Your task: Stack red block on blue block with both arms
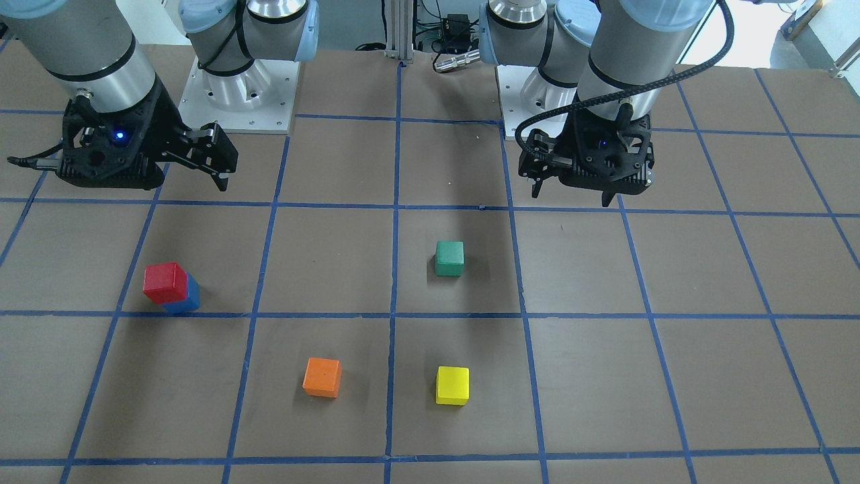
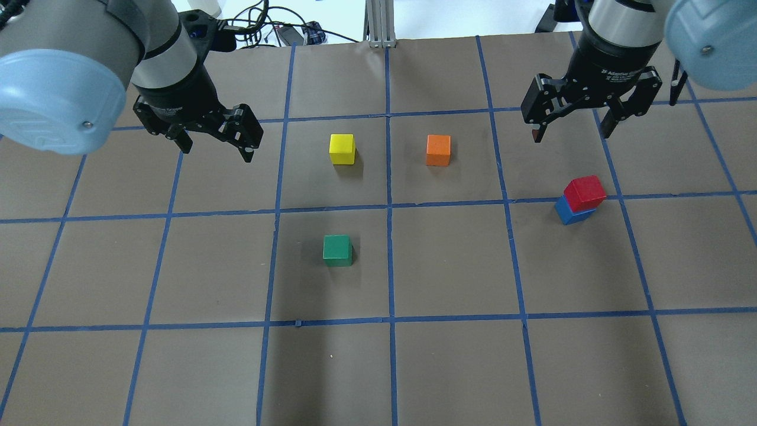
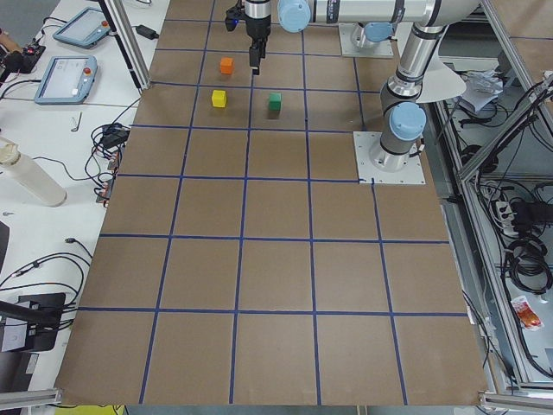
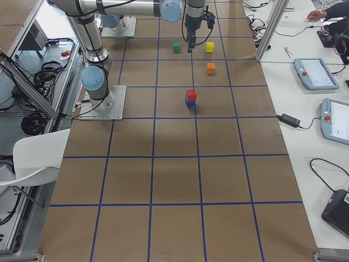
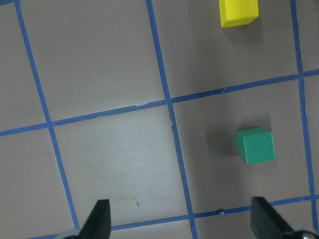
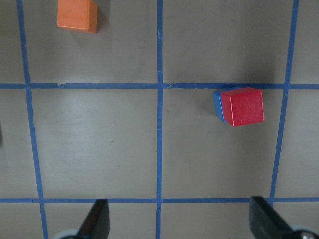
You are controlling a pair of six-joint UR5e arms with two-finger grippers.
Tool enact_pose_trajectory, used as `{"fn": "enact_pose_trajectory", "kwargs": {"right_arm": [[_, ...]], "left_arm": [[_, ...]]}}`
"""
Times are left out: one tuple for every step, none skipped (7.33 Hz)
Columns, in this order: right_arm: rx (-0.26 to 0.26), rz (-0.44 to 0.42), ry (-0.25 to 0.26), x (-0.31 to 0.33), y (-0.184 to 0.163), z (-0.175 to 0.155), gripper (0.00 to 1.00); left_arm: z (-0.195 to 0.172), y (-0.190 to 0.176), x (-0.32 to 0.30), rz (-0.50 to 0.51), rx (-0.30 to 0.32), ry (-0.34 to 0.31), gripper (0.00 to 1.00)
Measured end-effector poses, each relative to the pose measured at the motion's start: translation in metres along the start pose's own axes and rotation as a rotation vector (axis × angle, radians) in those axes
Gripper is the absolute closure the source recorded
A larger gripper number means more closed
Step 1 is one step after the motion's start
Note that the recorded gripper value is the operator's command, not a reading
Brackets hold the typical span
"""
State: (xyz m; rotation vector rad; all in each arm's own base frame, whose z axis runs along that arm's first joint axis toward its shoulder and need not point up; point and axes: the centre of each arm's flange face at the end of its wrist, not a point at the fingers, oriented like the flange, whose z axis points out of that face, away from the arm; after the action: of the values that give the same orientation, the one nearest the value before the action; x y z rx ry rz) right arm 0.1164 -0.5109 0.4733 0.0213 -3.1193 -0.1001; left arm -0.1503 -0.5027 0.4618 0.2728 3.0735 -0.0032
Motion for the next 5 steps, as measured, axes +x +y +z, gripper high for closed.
{"fn": "enact_pose_trajectory", "kwargs": {"right_arm": [[0.000, 0.000, 0.008, 0.0008, 0.0002, 0.0000, 0.00], [-0.001, 0.001, 0.012, 0.0011, 0.0004, 0.0003, 0.00], [-0.003, 0.001, 0.013, 0.0013, 0.0005, 0.0007, 0.00], [-0.004, 0.001, 0.013, 0.0013, 0.0006, 0.0008, 0.00], [-0.004, 0.001, 0.013, 0.0012, 0.0006, 0.0010, 0.00]], "left_arm": [[0.0000, 0.0000, 0.0000, 0.000, 0.000, 0.000, 0.00], [0.0001, 0.0000, 0.0000, 0.000, 0.000, 0.000, 0.00], [0.0001, -0.0001, 0.0000, -0.001, 0.000, 0.000, 0.00], [0.0003, -0.0002, 0.0000, -0.001, -0.001, 0.000, 0.00], [0.0008, -0.0005, 0.0000, -0.001, -0.001, 0.000, 0.00]]}}
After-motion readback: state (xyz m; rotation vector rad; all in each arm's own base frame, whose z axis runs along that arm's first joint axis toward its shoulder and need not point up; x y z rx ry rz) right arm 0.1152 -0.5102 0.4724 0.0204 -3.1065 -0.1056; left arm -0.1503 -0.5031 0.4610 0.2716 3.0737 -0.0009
